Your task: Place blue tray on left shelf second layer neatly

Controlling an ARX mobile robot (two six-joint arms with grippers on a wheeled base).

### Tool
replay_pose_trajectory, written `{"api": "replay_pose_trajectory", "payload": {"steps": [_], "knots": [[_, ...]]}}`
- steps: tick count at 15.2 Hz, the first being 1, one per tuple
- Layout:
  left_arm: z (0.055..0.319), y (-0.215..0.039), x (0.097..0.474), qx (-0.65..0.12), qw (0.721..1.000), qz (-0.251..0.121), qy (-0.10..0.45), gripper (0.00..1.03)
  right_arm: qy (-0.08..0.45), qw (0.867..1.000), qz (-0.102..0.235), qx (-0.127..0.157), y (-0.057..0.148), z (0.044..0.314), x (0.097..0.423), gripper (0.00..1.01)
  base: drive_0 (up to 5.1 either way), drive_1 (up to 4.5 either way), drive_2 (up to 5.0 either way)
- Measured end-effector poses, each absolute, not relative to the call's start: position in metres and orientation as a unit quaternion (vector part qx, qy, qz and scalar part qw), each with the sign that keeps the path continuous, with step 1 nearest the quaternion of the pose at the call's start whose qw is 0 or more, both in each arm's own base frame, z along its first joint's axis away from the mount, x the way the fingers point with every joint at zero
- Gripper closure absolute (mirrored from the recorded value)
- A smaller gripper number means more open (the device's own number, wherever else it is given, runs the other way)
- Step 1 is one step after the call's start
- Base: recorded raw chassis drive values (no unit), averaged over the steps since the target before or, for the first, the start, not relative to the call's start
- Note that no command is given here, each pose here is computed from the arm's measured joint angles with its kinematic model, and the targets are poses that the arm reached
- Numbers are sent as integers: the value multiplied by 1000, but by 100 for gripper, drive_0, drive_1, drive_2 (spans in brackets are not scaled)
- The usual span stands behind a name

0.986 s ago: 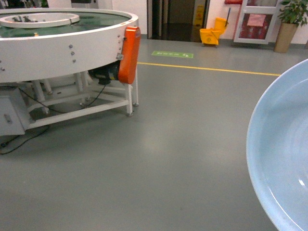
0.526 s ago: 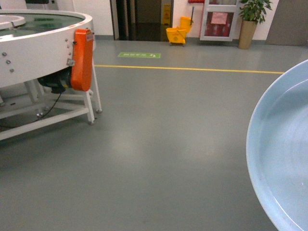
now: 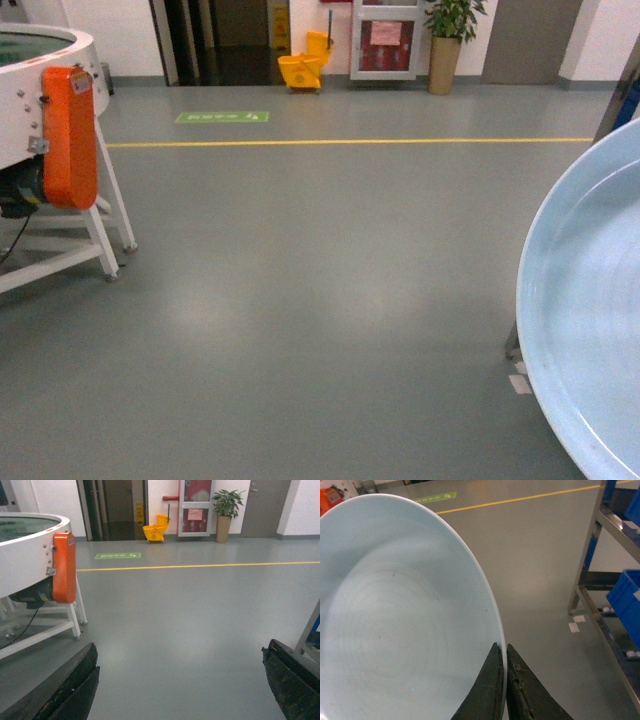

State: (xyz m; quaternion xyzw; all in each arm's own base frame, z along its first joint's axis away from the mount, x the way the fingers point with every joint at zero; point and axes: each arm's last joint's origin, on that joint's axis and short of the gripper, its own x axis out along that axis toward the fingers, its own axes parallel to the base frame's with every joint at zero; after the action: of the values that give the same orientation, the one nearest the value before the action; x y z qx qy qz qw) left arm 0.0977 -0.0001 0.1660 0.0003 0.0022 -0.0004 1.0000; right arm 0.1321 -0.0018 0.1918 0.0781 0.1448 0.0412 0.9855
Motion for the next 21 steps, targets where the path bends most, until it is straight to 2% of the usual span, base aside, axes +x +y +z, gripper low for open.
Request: {"api": "replay_pose_trajectory", "payload": {"steps": [21], "knots": [[166, 0, 98, 0, 1000, 0, 2, 5, 146, 985, 42, 78, -2, 192, 132, 99, -155, -155, -155]]}}
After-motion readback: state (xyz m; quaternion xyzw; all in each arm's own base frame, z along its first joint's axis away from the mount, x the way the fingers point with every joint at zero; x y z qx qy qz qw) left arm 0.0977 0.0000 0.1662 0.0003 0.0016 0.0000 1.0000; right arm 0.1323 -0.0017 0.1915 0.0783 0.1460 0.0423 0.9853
